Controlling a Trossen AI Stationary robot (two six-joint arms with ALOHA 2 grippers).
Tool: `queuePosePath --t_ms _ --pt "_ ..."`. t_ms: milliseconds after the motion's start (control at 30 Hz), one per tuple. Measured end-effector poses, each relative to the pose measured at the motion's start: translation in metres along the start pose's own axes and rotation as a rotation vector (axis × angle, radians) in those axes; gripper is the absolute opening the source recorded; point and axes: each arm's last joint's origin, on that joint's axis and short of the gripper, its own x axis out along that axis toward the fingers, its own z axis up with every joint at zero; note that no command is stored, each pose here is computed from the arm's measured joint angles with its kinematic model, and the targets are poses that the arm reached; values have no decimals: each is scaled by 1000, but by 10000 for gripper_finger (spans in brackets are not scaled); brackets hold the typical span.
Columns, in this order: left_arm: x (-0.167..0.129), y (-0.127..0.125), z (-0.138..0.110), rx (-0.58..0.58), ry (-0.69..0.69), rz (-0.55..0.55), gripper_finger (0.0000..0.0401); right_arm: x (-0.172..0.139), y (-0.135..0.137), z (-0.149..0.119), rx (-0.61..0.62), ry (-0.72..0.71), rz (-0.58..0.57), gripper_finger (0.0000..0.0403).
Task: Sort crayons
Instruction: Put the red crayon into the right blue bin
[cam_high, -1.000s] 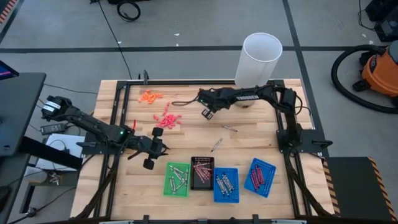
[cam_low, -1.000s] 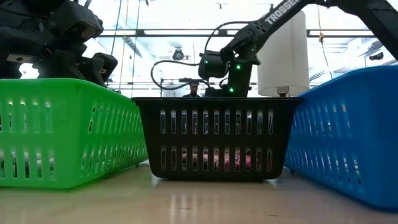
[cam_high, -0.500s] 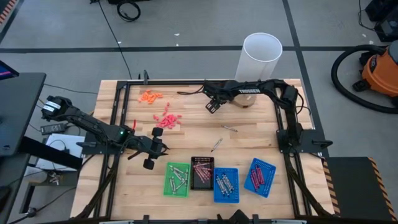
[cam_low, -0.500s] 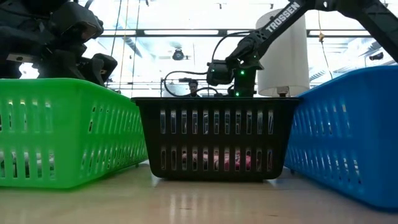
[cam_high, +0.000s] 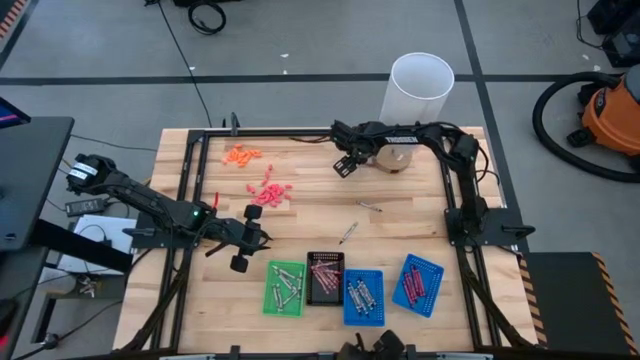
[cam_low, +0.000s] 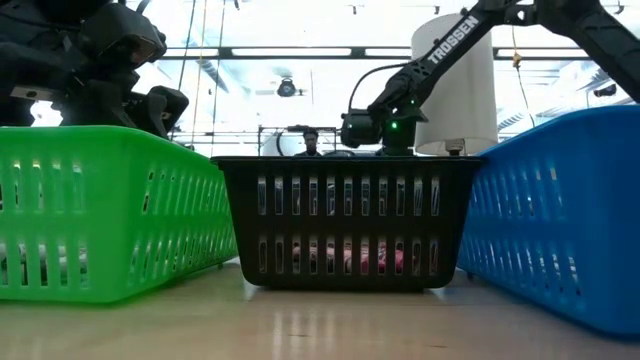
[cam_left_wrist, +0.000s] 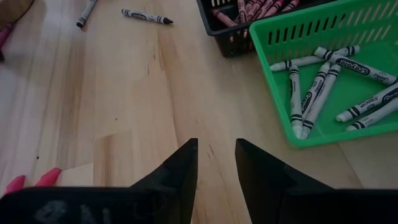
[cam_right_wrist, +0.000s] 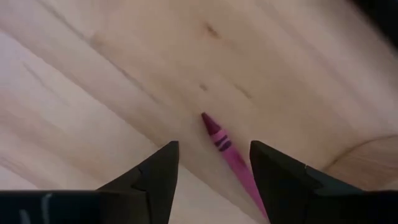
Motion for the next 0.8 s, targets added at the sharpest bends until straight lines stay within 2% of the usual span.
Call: queuePosePath --t_ms 233,433,633,733,800 --pt "0 0 0 -4 1 0 117 12 -1 0 -10 46 55 192" --pt "0 0 0 -6 2 0 117 7 2 -1 -26 43 93 122" --pt "0 0 0 -6 2 0 117 6 11 -3 -87 35 83 43" --pt "0 0 0 -6 2 -1 117 5 14 -5 -101 30 71 18" --pt "0 0 0 -6 2 0 117 5 15 -5 -106 30 72 16"
